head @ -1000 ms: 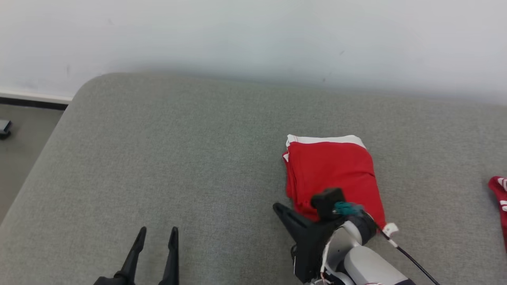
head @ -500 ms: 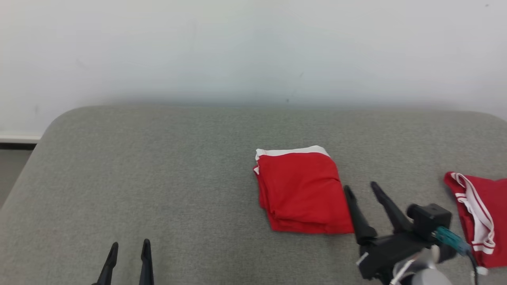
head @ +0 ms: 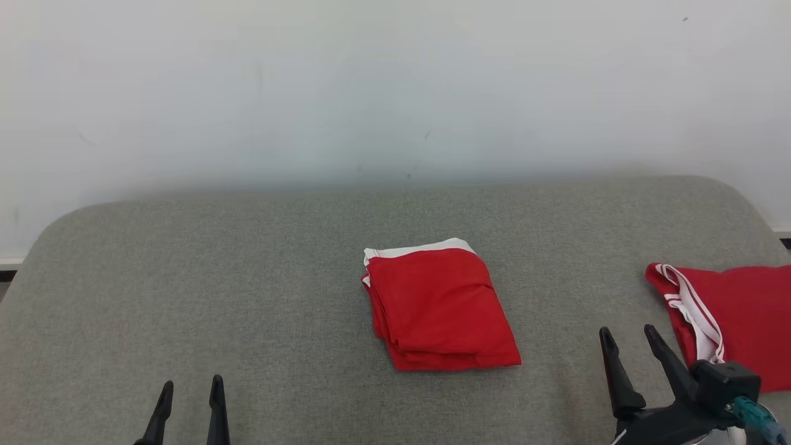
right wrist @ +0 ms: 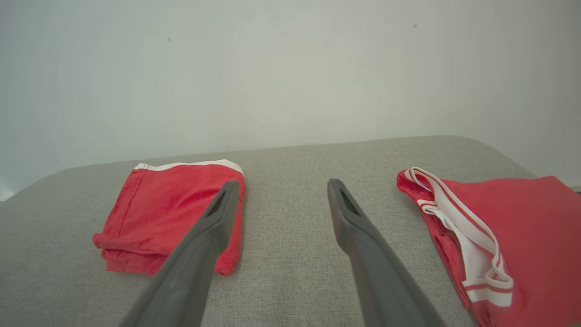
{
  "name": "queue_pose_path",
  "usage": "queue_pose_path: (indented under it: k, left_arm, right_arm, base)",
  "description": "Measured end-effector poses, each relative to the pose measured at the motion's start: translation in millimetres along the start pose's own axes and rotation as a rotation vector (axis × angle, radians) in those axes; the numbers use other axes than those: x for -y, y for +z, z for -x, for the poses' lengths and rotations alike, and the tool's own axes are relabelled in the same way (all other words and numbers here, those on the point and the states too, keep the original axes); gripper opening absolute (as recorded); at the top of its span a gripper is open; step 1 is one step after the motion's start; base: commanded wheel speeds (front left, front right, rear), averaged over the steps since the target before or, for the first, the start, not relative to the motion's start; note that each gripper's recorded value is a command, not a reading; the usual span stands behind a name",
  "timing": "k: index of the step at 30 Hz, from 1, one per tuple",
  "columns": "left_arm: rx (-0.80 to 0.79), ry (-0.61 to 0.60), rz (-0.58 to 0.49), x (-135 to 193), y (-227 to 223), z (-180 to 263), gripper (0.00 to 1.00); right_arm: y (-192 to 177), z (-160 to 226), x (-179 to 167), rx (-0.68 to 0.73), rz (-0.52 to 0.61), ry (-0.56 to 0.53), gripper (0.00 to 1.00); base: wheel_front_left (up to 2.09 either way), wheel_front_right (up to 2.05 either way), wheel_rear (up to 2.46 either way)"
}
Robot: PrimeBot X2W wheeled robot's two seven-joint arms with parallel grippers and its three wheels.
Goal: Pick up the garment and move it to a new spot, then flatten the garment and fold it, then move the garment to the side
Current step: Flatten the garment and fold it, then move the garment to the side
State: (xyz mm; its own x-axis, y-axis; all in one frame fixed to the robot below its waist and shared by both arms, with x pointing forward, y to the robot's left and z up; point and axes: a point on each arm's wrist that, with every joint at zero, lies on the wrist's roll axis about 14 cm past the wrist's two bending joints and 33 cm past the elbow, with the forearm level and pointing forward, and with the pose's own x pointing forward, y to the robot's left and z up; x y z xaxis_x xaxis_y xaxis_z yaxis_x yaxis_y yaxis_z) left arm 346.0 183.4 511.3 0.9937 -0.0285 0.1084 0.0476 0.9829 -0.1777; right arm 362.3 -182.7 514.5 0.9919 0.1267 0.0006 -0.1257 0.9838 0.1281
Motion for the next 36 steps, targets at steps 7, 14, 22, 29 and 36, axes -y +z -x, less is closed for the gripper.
queue_pose_path:
  k: [7, 14, 22, 29, 36]
  left_arm:
    - [-0.022, -0.013, -0.009, 3, -7, 4, 1.0]
    - [-0.035, -0.008, -0.019, 1, -10, 9, 1.0]
    - [-0.038, -0.007, -0.025, -1, -11, 10, 1.0]
    - [-0.042, -0.009, -0.025, -1, -12, 10, 1.0]
    - [-0.048, -0.011, -0.026, 0, -14, 9, 1.0]
  right_arm:
    - [-9, 14, 6, -0.018, -0.003, -0.014, 1.0]
    - [-14, 17, 7, -0.037, -0.01, -0.018, 1.0]
    - [-18, 16, 3, -0.054, -0.014, -0.009, 1.0]
    - [-20, 16, 2, -0.064, 0.007, -0.002, 1.0]
    - [-23, 13, 3, -0.078, 0.015, -0.003, 1.0]
  base:
    - [0.0, 0.0, 0.0]
    - [0.0, 0.0, 0.0]
    - [0.0, 0.0, 0.0]
    - [0.0, 0.0, 0.0]
    - [0.0, 0.0, 0.0]
